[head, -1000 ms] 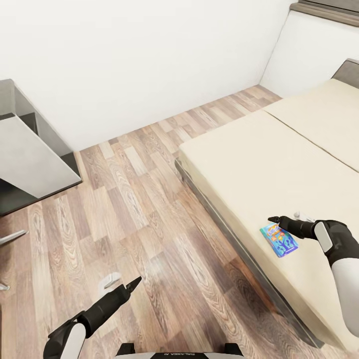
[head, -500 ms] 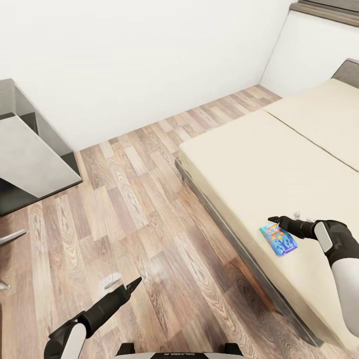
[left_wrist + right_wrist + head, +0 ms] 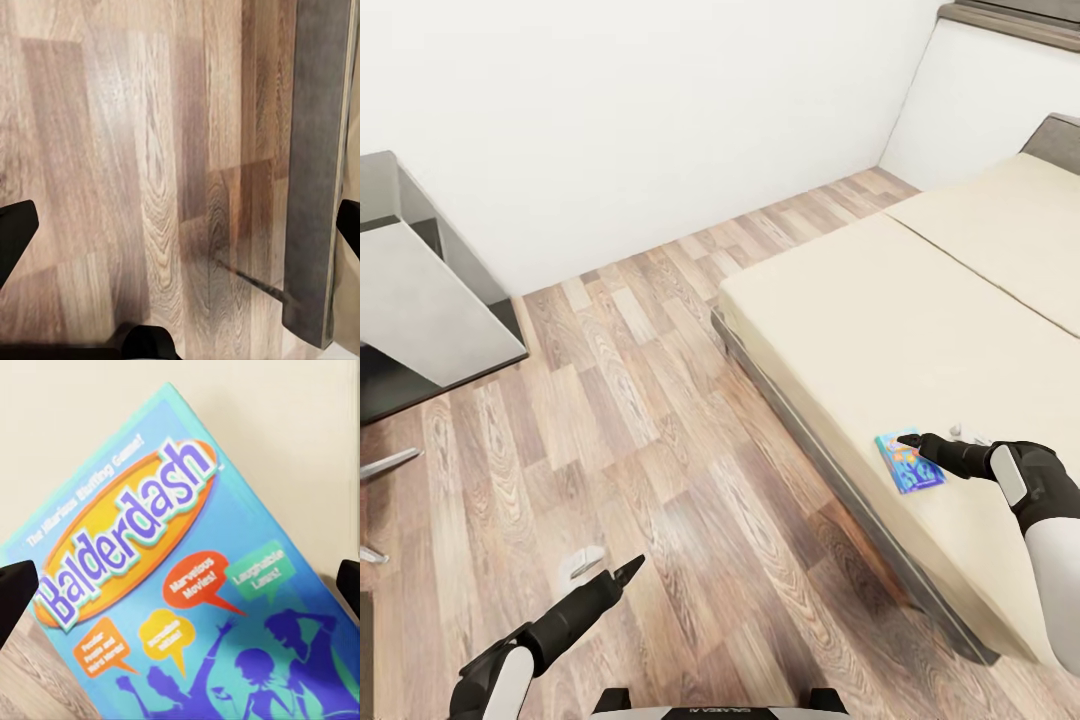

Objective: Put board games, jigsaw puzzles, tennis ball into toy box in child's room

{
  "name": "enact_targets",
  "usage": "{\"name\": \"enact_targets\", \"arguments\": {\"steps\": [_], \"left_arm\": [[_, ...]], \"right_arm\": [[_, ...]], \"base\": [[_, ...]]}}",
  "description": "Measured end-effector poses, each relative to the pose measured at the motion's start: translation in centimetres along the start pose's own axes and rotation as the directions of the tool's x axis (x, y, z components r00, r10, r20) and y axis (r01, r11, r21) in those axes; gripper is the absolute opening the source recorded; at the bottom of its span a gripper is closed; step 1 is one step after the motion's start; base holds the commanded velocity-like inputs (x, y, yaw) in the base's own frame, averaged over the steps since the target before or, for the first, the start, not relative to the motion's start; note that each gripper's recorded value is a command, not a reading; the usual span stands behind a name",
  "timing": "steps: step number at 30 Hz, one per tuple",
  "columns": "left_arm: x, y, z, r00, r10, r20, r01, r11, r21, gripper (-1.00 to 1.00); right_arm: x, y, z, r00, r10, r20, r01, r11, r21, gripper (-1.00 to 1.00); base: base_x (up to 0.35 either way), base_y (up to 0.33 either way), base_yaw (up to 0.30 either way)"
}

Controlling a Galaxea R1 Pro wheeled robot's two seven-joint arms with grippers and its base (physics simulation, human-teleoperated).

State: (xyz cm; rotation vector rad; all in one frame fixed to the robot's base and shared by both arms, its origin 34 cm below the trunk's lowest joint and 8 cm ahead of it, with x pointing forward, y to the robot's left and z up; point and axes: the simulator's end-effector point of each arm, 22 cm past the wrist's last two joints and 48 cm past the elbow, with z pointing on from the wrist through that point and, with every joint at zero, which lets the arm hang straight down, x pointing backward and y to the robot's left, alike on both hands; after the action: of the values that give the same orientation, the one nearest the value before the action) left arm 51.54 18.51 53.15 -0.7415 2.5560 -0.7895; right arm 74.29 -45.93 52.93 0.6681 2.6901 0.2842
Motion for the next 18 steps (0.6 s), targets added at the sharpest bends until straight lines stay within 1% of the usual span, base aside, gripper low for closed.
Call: {"name": "enact_targets", "arguments": {"steps": [18], "left_arm": [[-0.01, -0.01, 0.01, 1.0, 0.0, 0.0, 0.0, 1.0, 0.0, 1.0]], "right_arm": [[0.0, 0.0, -0.01, 1.0, 0.0, 0.0, 0.0, 1.0, 0.0, 1.0]], "base": [[-0.015, 0.0, 0.0]]}}
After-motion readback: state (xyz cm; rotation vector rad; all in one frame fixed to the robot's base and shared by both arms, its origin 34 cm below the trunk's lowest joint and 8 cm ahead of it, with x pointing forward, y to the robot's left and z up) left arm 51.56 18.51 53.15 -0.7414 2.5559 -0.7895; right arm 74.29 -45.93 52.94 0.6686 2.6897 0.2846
